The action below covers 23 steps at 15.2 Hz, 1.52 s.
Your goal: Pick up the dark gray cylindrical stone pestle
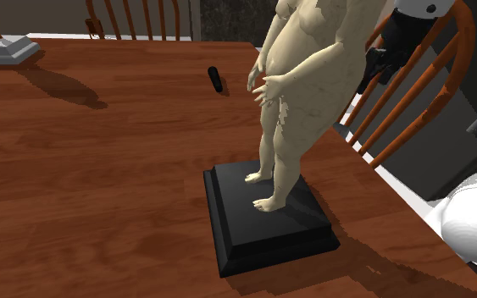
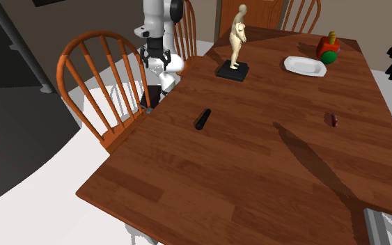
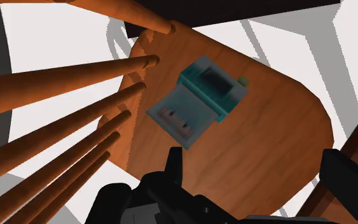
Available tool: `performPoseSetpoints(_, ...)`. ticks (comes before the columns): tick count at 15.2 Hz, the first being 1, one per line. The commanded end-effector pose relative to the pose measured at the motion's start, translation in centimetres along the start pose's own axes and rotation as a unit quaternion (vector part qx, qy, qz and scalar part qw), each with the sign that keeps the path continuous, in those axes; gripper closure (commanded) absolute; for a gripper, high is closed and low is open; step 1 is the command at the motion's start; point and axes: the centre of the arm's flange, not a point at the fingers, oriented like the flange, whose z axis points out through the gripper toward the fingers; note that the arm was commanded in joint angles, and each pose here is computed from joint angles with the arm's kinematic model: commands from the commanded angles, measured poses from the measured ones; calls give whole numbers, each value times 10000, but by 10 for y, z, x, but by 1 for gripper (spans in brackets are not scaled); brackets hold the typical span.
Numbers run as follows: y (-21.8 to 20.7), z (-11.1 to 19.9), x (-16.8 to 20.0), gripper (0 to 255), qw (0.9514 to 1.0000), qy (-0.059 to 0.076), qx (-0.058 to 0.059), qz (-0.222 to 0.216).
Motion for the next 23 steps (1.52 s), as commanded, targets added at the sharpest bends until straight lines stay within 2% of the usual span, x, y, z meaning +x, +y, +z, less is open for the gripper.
performPoseSetpoints(1, 0, 0, 0, 0, 10000, 0, 0, 0)
performPoseSetpoints(12, -103, 13, 95, 0, 9987, -9, 192, 464)
performPoseSetpoints(23, -198, 23, 199, 0, 9950, -19, 383, 926)
